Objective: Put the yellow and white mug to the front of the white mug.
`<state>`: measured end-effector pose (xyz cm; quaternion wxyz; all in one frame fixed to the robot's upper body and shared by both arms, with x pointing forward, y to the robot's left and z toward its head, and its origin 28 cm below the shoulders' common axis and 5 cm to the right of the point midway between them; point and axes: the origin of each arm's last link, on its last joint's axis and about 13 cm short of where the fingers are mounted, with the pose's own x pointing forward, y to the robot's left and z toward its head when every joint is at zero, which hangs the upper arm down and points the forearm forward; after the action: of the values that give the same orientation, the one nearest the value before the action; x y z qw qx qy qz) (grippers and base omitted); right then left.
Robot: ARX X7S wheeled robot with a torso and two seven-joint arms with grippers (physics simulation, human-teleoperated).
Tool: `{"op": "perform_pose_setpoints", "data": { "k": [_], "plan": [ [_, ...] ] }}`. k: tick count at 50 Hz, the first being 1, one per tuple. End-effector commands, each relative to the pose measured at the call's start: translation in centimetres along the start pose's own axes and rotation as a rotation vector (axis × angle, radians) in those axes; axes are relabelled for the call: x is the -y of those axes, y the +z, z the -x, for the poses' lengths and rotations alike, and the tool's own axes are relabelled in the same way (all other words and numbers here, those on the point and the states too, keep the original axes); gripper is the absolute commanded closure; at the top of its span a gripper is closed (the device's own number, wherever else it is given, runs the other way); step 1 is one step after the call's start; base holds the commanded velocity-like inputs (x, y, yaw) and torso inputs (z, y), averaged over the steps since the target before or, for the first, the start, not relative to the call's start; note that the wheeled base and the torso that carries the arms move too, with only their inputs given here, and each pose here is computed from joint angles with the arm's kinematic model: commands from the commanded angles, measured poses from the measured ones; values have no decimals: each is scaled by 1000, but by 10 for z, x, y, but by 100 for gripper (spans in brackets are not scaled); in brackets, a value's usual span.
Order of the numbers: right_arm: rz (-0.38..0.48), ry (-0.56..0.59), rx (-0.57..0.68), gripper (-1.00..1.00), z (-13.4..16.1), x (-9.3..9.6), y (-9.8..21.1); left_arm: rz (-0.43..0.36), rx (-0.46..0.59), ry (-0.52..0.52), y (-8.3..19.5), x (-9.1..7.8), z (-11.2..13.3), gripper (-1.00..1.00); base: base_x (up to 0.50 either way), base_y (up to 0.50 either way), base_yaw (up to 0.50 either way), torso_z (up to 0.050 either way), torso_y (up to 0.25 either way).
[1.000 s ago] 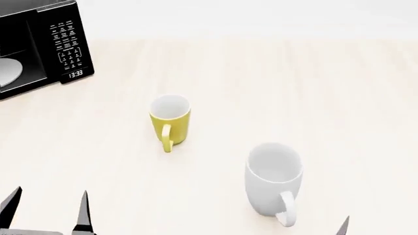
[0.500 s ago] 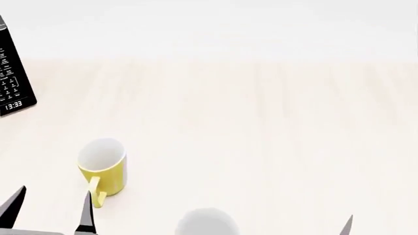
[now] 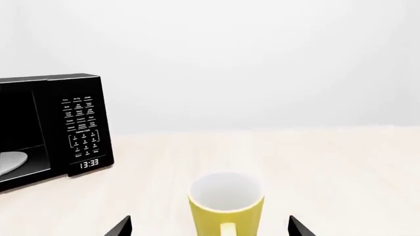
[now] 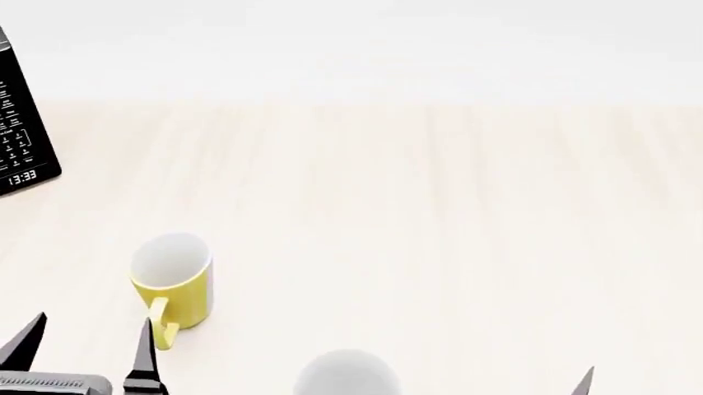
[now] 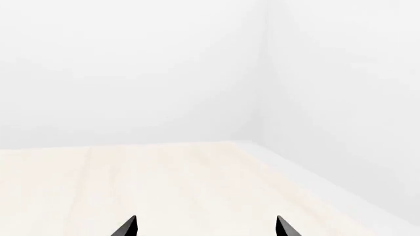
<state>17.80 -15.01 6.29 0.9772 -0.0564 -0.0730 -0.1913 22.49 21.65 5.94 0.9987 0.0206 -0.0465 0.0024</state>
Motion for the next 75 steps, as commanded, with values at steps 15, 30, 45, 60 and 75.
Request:
{"op": "perform_pose_setpoints", "data": {
  "k": [15,30,45,60,75],
  "plan": [
    [21,5,-20,-100,0,-1,-2,-39,-159,-7,-29,5,-37,-100,0,0,0,0,0],
    [28,5,-21,-100,-1,-1,-3,-7,-228,13,-43,6,-48,-100,0,0,0,0,0],
    [37,9,-20,-100,-1,-2,-4,48,-267,-5,-48,10,-58,-100,0,0,0,0,0],
    [42,14,-24,-100,-1,-3,-4,98,-305,-21,-48,12,-65,-100,0,0,0,0,0],
    [53,19,-29,-100,-1,-5,-5,165,-264,-46,-29,16,-70,100,0,0,0,0,0]
  ]
}}
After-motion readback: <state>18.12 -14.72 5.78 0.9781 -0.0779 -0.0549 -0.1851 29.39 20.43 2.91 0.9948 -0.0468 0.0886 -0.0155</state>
